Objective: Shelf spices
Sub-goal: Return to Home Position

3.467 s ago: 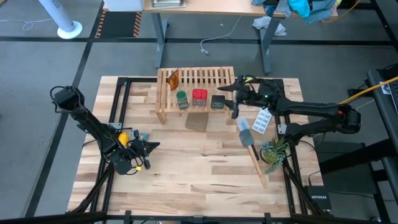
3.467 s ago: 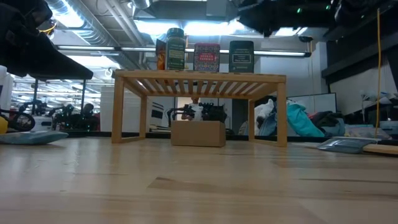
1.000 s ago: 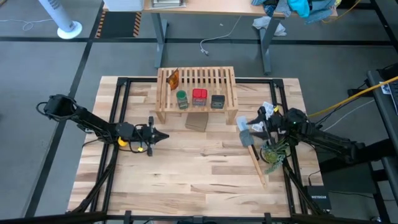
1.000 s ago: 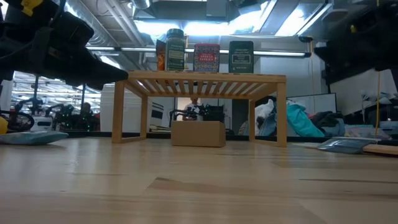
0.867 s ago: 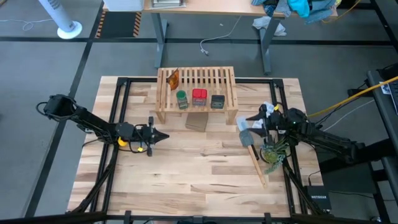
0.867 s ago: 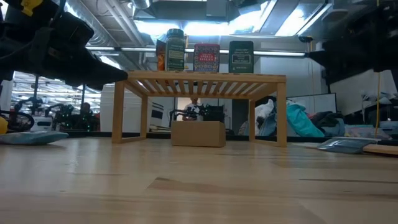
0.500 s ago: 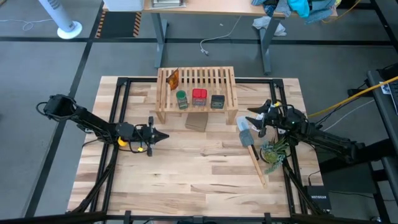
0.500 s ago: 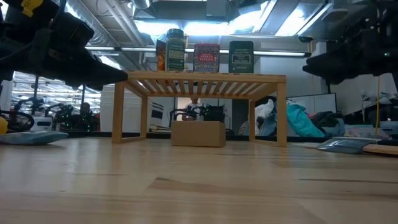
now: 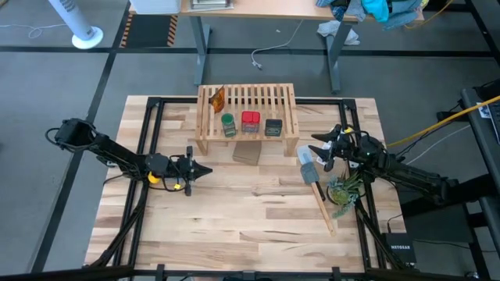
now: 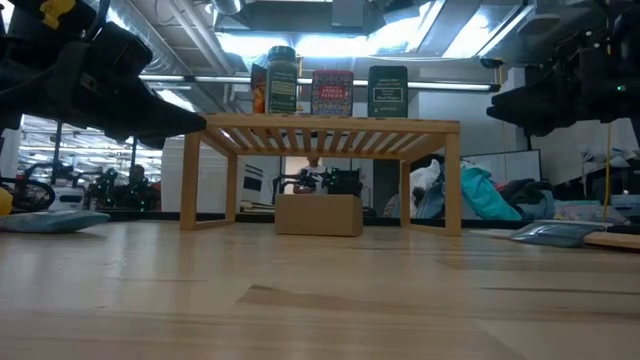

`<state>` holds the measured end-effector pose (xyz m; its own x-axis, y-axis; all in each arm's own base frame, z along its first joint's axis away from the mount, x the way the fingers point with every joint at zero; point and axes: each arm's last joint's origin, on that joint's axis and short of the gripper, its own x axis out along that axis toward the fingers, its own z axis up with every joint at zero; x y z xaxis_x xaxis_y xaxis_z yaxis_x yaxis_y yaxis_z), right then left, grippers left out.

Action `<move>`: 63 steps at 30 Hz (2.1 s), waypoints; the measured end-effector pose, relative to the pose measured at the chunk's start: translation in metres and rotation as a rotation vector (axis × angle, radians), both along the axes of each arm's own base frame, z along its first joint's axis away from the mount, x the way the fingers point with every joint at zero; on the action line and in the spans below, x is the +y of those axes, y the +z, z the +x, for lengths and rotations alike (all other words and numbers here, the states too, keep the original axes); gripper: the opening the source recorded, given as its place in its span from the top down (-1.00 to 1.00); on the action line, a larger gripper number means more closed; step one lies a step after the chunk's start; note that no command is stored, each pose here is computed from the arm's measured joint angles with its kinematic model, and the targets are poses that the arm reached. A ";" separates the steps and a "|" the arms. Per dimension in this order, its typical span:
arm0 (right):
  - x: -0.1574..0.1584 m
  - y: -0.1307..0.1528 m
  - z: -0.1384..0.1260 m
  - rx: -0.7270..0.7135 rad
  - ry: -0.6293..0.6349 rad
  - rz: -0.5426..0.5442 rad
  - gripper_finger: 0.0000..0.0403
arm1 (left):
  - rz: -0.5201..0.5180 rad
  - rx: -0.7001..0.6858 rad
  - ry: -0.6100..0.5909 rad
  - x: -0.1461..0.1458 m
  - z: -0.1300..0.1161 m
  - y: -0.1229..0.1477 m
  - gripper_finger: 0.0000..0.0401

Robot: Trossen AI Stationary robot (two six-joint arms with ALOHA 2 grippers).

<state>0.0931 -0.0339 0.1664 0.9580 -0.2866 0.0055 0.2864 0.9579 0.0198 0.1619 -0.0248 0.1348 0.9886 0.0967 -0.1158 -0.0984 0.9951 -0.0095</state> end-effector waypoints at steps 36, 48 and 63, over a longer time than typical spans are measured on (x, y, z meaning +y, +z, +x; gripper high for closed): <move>0.000 0.000 0.000 0.000 0.004 0.000 -0.09 | 0.070 0.338 0.000 0.007 -0.035 -0.013 0.97; 0.000 0.000 0.000 0.001 0.004 0.000 -0.09 | 0.054 0.262 -0.003 0.009 -0.045 -0.003 0.97; 0.000 0.000 0.000 0.001 0.004 0.000 -0.09 | 0.004 0.017 -0.003 0.011 -0.055 0.020 0.97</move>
